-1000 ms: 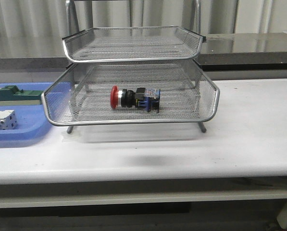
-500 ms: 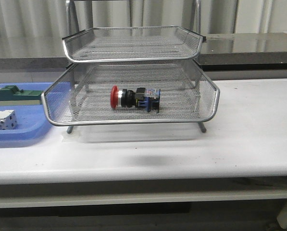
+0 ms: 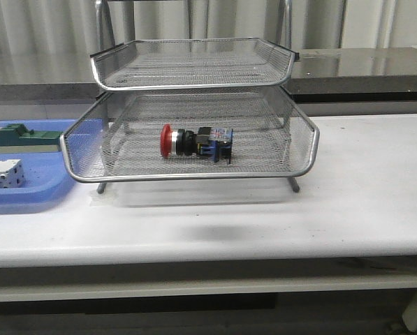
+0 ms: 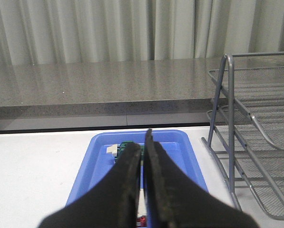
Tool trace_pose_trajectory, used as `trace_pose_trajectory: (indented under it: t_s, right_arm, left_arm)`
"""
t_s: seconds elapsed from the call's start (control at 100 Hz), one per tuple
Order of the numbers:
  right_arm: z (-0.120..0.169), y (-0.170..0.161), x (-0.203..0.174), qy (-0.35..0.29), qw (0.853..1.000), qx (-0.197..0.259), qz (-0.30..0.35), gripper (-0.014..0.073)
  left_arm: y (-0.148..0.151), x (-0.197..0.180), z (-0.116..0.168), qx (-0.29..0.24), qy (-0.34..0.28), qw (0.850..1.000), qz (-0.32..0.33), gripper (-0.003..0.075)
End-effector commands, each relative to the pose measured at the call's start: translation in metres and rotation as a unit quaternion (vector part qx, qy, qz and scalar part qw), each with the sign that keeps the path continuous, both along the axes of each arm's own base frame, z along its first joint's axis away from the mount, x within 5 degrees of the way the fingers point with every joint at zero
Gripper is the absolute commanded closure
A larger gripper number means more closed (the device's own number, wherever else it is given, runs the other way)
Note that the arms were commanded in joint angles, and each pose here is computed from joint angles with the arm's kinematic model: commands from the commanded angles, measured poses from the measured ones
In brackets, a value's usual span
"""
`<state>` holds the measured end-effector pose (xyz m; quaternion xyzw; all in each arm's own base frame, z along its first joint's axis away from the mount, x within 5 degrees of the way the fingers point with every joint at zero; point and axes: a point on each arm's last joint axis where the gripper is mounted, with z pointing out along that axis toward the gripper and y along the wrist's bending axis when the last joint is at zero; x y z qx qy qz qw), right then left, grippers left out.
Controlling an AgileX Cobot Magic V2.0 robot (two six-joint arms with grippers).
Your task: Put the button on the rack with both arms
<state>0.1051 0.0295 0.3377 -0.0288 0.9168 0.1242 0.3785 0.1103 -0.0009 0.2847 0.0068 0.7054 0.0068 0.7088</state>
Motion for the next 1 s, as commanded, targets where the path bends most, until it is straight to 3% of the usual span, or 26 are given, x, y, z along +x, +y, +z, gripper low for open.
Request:
trace_pose_trajectory:
  t_s: [0.0, 0.3, 0.99]
  right_arm:
    - [0.007, 0.008, 0.019, -0.017, 0.999, 0.017, 0.023, 0.0661]
    - [-0.025, 0.037, 0.069, 0.063, 0.994, 0.024, 0.086, 0.0661]
    - [-0.096, 0.171, 0.135, 0.096, 0.967, -0.017, 0.235, 0.0661]
  left_arm:
    - [0.002, 0.0, 0.014, -0.008, -0.041, 0.999, 0.013, 0.0716]
    - [0.002, 0.0, 0.014, -0.008, -0.041, 0.999, 0.013, 0.0716]
    - [0.002, 0.0, 0.014, -0.008, -0.041, 0.999, 0.013, 0.0716]
